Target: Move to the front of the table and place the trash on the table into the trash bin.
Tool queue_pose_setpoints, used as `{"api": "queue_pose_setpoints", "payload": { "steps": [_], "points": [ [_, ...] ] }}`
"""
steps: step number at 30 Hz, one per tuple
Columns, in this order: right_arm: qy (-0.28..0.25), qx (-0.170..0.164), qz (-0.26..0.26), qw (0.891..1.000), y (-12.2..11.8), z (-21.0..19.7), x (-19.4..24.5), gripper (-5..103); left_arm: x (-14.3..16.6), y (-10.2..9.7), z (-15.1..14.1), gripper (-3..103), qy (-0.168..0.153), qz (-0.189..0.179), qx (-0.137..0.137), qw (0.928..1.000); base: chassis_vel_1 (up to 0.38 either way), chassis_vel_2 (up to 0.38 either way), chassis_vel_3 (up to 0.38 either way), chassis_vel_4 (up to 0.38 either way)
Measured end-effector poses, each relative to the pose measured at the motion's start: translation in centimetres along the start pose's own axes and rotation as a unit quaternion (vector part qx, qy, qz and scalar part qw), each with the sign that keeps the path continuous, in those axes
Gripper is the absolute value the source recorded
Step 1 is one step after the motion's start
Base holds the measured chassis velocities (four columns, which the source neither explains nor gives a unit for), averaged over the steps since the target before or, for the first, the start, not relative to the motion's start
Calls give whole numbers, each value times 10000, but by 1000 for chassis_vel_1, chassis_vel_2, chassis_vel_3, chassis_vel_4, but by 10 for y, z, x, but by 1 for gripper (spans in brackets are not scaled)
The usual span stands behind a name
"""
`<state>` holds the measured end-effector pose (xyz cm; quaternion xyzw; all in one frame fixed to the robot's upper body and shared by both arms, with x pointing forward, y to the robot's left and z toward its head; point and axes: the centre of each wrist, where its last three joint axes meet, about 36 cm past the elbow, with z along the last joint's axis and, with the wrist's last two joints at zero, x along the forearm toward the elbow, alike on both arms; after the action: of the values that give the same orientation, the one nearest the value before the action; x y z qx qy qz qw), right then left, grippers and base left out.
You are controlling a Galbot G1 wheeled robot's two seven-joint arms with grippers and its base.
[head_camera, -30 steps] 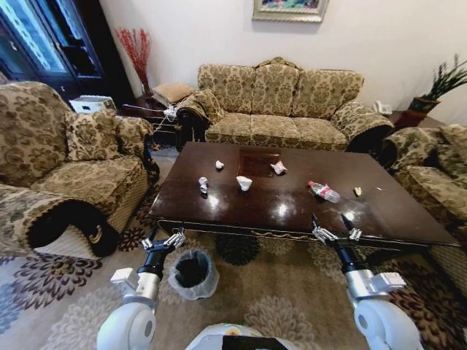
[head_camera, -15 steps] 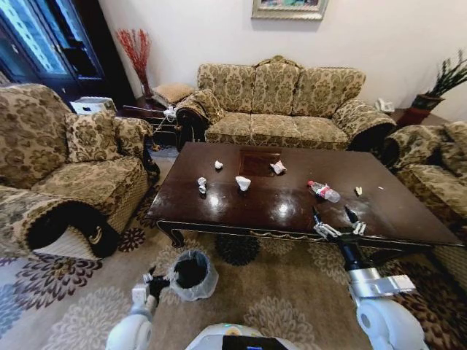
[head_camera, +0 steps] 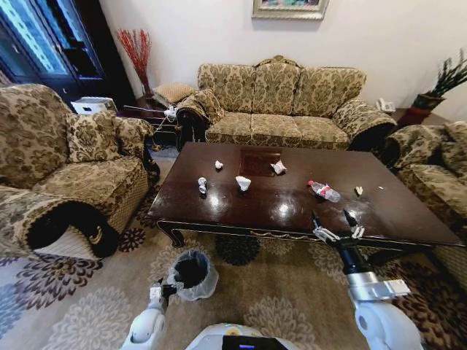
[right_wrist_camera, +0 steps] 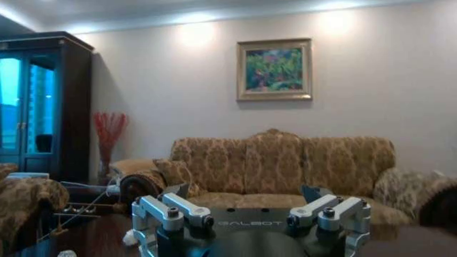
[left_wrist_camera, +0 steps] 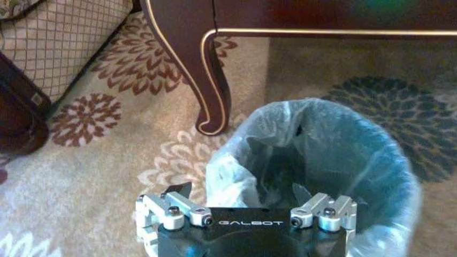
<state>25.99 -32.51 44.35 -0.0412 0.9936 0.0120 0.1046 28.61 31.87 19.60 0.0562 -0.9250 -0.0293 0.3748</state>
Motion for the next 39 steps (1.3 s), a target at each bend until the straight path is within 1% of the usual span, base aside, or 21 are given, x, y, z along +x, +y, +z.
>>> {"api": "queue_pose_setpoints", "payload": {
  "steps": [3, 4, 9, 10, 13, 14, 18, 19, 21, 22, 23, 26, 28, 29, 31, 33, 35, 36, 39],
  "points": [
    [51, 27, -42, 10000, 1, 3, 3, 100, -21, 9, 8, 97, 101, -78, -63, 9999, 0, 0, 0, 0],
    [51, 27, -42, 10000, 1, 3, 3, 100, -21, 9, 8, 97, 101, -78, -63, 9999, 0, 0, 0, 0],
    [-19, 56, -63, 10000, 1, 1, 4, 100, -45, 13, 13, 97, 276, -75, -107, 9995, 0, 0, 0, 0],
    [-19, 56, -63, 10000, 1, 1, 4, 100, -45, 13, 13, 97, 276, -75, -107, 9995, 0, 0, 0, 0],
    [-11, 98, -85, 9999, 0, -1, 6, 100, -61, 14, 14, 97, 330, -66, -97, 9994, 0, 0, 0, 0],
    [-11, 98, -85, 9999, 0, -1, 6, 100, -61, 14, 14, 97, 330, -66, -97, 9994, 0, 0, 0, 0],
    [38, 140, -76, 9999, -1, -1, 9, 100, -79, 17, 14, 97, 352, -74, -81, 9993, 0, 0, 0, 0],
    [38, 140, -76, 9999, -1, -1, 9, 100, -79, 17, 14, 97, 352, -74, -81, 9993, 0, 0, 0, 0],
    [68, 150, -66, 9998, -2, 1, 10, 100, -87, 17, 12, 97, 380, -70, -122, 9992, 0, 0, 0, 0],
    [81, 161, -65, 9998, -2, 2, 10, 100, -92, 17, 10, 94, 411, -85, -169, 9990, 0, 0, 0, 0],
    [81, 161, -65, 9998, -2, 2, 10, 100, -92, 17, 10, 94, 411, -85, -169, 9990, 0, 0, 0, 0],
    [117, 148, -64, 9998, 0, 3, 11, 100, -106, 17, 2, 81, 479, -126, -172, 9986, 0, 0, 0, 0],
    [127, 147, -61, 9998, 0, 4, 11, 100, -108, 17, 1, 81, 486, -116, -168, 9986, 0, 0, 0, 0],
    [140, 146, -52, 9998, 0, 4, 12, 100, -112, 17, 0, 74, 506, -102, -162, 9985, 0, 0, 0, 0],
    [172, 173, -36, 9997, -1, 3, 12, 100, -116, 17, -2, 66, 584, -91, -148, 9981, 0, 0, 0, 0],
    [175, 185, -31, 9997, -1, 1, 12, 100, -117, 16, -3, 66, 607, -95, -132, 9980, 0, 0, 0, 0],
    [165, 188, -20, 9997, -1, -1, 11, 100, -117, 16, -4, 57, 668, -97, -115, 9977, 0, 0, 0, 0],
    [165, 188, -20, 9997, -1, -1, 11, 100, -117, 16, -4, 57, 668, -97, -115, 9977, 0, 0, 0, 0],
    [159, 159, 22, 9997, -1, 0, 12, 100, -116, 16, -5, 45, 743, -106, -96, 9971, 0, 0, 0, 0]
  ]
}}
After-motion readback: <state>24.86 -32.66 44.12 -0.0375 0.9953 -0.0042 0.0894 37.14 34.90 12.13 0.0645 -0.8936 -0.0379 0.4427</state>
